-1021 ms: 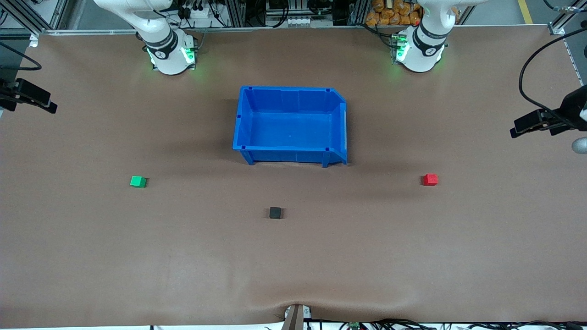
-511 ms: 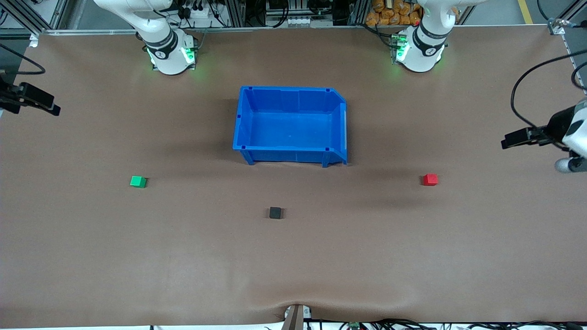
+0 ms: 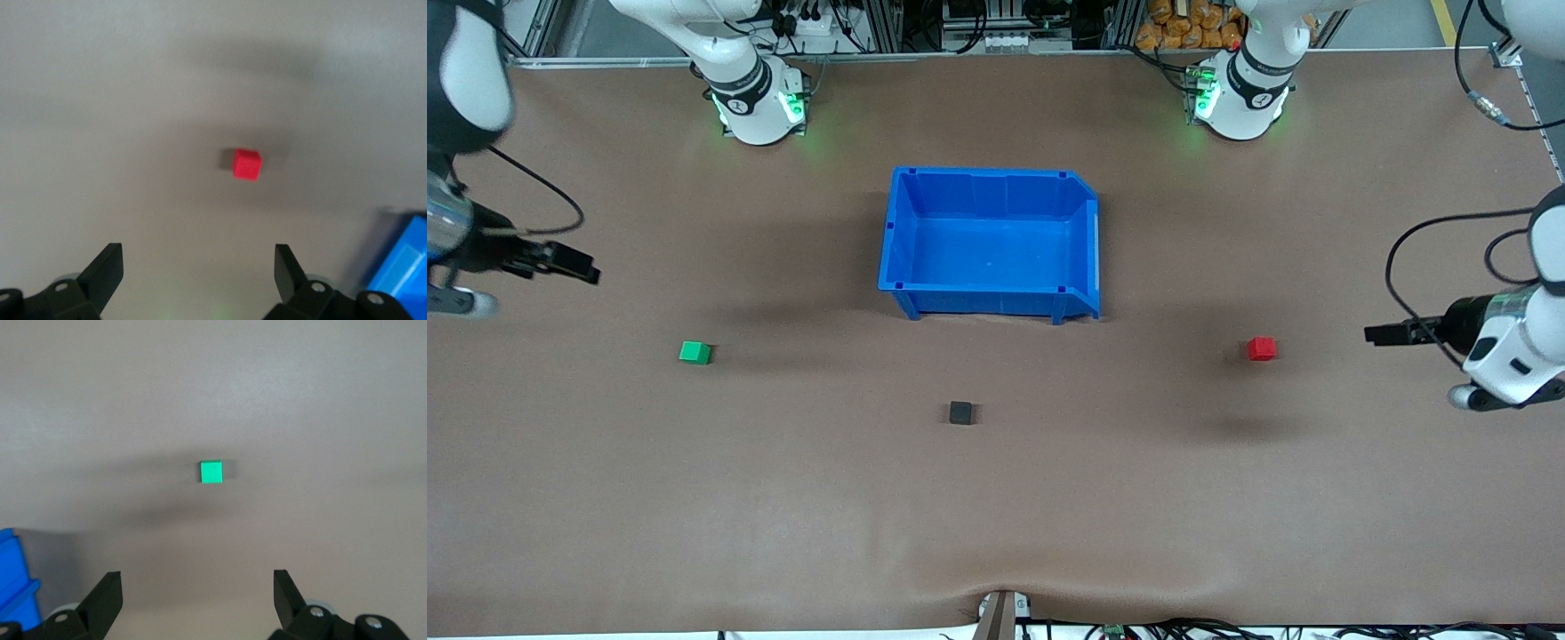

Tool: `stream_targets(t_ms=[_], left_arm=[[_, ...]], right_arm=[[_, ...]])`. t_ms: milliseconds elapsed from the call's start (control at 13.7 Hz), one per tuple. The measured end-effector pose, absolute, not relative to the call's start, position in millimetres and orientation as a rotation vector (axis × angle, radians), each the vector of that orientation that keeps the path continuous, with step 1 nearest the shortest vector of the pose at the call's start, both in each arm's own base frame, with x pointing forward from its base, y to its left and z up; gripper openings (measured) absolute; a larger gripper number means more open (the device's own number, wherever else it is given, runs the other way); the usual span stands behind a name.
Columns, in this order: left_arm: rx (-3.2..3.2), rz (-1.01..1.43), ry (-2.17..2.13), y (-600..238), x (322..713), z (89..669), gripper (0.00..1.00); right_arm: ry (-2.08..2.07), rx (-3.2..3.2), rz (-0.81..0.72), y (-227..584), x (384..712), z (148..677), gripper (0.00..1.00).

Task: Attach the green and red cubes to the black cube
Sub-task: 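Reach the right gripper to the green cube while the left gripper reaches the red cube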

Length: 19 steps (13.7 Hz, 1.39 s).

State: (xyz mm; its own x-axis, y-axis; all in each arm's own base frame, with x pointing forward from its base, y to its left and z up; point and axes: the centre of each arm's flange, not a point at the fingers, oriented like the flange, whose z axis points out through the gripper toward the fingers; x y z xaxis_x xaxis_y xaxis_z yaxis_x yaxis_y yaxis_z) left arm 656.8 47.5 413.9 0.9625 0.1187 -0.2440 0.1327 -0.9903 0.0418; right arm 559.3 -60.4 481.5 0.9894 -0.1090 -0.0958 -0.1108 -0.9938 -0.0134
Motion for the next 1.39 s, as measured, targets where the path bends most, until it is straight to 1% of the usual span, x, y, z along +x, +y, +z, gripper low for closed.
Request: stream_targets(t_ms=[219,438,584,730,876,1021,1167,1386], left_arm=[[3.063,-0.349,0.144,23.7,671.1,382.5,1.0],[3.058,-0.412,0.107,6.2,676.2,341.3,1.0],[3.054,-0.466,0.08,-7.7,675.5,318.6,1.0],[3.054,-0.487,0.066,-16.3,676.2,302.7,1.0],[3.056,-0.471,0.069,-16.2,678.6,296.1,1.0],[3.055,-0.483,0.076,-15.9,676.7,284.5,1.0],[3.057,-0.475,0.076,-19.2,670.9,257.3,1.0],[3.066,-0.44,0.076,-26.4,653.6,211.3,1.0]], right_arm=[[0.175,-3.118,0.174,-60.4,562.9,415.6,1.0],[0.177,-3.122,0.209,-61.8,574.6,358.9,1.0],[0.173,-3.121,0.267,-61.8,578.2,323.8,1.0],[0.17,-3.121,0.306,-62.3,580.8,292.0,1.0],[0.154,-3.128,0.292,-63.7,585.6,261.5,1.0],[0.138,-3.133,0.282,-64.8,588.3,236.4,1.0],[0.135,-3.137,0.276,-65.7,589.2,218.6,1.0],[0.133,-3.134,0.319,-66.6,585.8,195.5,1.0]])
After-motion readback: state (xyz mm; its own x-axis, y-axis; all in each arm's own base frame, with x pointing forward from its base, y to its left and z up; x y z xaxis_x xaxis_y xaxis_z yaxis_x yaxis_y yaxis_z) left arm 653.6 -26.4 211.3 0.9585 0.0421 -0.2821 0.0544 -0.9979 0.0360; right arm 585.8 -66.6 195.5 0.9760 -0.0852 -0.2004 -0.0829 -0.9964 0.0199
